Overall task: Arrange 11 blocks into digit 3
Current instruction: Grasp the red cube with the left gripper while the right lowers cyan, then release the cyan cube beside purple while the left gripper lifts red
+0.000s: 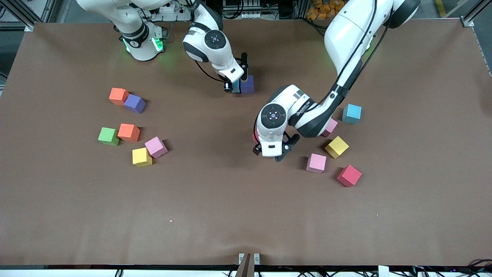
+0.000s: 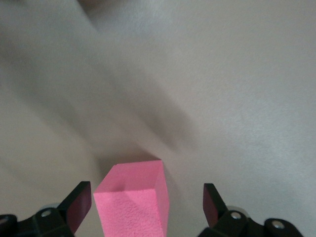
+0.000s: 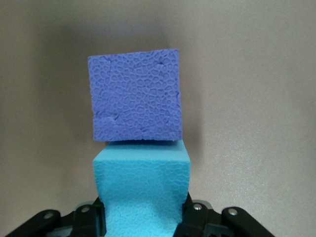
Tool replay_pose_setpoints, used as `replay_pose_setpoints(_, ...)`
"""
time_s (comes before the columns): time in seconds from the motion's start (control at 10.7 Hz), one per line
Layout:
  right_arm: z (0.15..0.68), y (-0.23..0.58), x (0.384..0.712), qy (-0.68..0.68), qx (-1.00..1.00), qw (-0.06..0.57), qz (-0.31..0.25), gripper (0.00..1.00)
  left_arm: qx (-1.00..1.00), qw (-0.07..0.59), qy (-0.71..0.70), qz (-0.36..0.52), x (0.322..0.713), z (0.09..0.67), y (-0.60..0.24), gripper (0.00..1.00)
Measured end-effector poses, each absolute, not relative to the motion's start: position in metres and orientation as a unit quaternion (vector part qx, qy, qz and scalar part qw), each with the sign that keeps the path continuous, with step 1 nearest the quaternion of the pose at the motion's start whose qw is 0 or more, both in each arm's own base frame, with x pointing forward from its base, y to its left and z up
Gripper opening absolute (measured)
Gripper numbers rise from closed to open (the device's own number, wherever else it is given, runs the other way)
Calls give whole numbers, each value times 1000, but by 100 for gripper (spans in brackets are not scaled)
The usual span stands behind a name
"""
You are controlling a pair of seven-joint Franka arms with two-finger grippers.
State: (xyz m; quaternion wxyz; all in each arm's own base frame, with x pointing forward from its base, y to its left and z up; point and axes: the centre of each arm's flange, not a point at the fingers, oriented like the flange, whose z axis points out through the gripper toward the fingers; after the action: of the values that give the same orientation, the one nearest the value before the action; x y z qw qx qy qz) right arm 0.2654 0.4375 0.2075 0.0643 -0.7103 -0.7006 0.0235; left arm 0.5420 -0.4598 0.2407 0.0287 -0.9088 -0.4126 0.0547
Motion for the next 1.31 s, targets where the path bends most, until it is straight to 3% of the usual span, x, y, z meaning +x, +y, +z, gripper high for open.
replay_pose_setpoints(0.47,202,452,263,-697,-713,76,26,54,-899,56,-429,65,526,217,-455,100)
replay_pose_setpoints(0.75,201,454,261,-696,-714,77,28,91,-896,52,-438,62,517,216,-466,100)
replay_pose_setpoints(0.84,202,454,263,-695,-715,77,26,99,-896,52,-437,62,514,213,-468,100)
replay_pose_setpoints(1.31,242,437,284,-682,-728,22,59,100,-893,22,-446,56,503,189,-468,99)
